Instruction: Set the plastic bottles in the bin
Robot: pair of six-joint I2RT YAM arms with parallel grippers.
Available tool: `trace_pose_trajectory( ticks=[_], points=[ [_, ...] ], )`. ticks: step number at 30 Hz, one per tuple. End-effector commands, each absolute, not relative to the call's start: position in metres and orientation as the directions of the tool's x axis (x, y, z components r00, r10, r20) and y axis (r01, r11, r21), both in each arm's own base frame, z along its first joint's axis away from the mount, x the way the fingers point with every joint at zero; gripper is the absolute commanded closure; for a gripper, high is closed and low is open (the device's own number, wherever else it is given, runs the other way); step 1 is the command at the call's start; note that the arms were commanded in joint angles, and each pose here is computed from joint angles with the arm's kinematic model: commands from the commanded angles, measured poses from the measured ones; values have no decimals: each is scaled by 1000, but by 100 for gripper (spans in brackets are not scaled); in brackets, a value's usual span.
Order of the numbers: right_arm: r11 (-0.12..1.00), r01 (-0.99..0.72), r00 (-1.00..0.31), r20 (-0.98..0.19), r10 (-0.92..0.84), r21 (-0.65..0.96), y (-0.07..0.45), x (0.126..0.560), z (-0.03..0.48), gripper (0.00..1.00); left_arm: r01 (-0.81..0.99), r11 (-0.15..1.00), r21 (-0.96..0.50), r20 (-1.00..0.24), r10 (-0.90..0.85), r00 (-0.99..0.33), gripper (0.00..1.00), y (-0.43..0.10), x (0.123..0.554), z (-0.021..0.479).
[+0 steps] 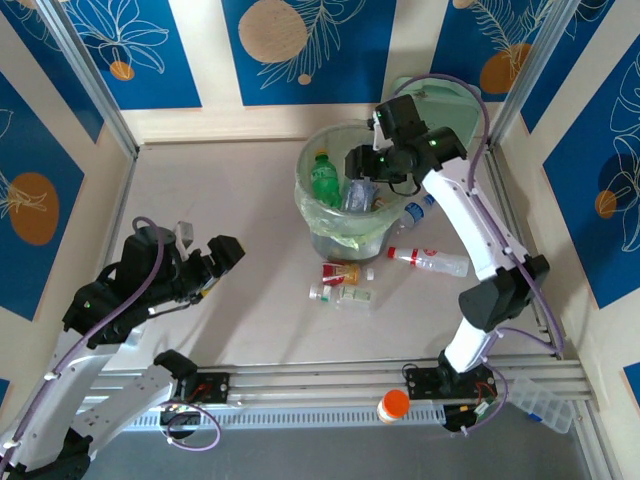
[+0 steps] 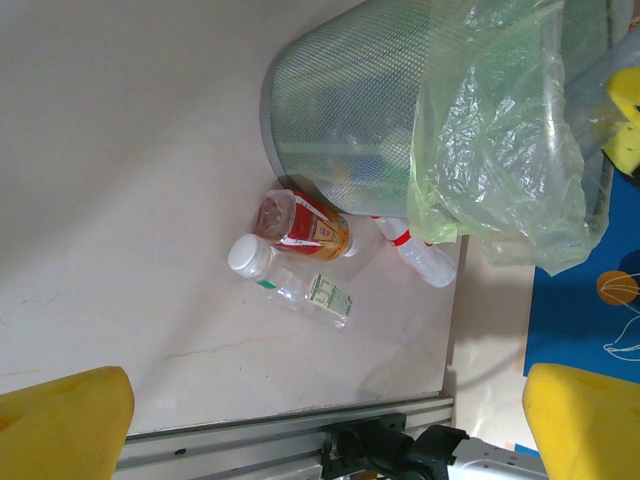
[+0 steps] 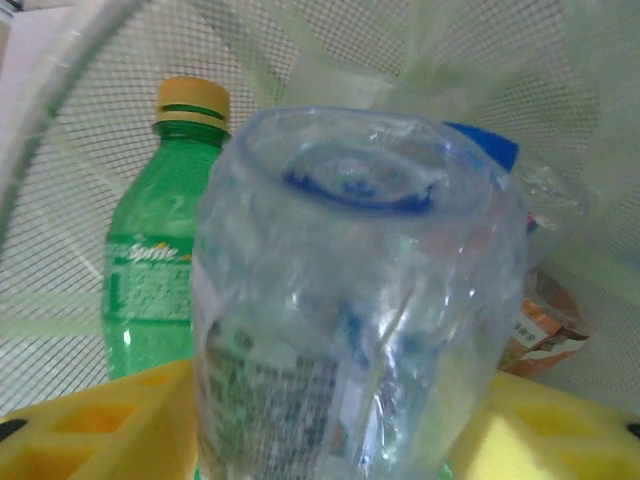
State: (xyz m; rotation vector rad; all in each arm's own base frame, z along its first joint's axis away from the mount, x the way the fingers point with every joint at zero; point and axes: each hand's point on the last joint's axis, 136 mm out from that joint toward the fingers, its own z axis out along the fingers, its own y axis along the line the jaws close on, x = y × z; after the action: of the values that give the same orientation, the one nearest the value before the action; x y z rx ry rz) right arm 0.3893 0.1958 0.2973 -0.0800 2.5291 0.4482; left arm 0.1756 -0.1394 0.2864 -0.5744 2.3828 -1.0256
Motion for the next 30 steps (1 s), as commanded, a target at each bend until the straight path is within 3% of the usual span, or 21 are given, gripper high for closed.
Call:
trace_pose_trajectory(
  ticks=[1, 6, 13, 18, 25, 30],
  points=[
    [939, -146, -872, -489, 28, 312, 199, 388, 282, 32, -174, 636, -752, -270, -538, -798, 1, -137, 174, 289],
    [940, -157, -845, -534, 31, 302, 198, 395, 300, 19, -179, 638, -749, -269, -539, -798, 1, -136, 173, 287],
    [946, -202, -746, -666, 18, 252, 194, 389, 358, 16, -167, 646, -745, -281, -530, -800, 1, -137, 176, 292],
    [946, -246, -684, -729, -14, 213, 192, 368, 388, 16, -157, 649, -745, -293, -529, -796, 1, -137, 177, 298],
    [921, -264, -676, -736, 36, 287, 177, 316, 399, 24, -157, 642, -751, -297, -540, -787, 1, -133, 173, 303],
    [920, -103, -685, -698, 211, 379, 128, 284, 382, 30, -164, 636, -754, -289, -546, -787, 1, -132, 170, 304]
  ],
)
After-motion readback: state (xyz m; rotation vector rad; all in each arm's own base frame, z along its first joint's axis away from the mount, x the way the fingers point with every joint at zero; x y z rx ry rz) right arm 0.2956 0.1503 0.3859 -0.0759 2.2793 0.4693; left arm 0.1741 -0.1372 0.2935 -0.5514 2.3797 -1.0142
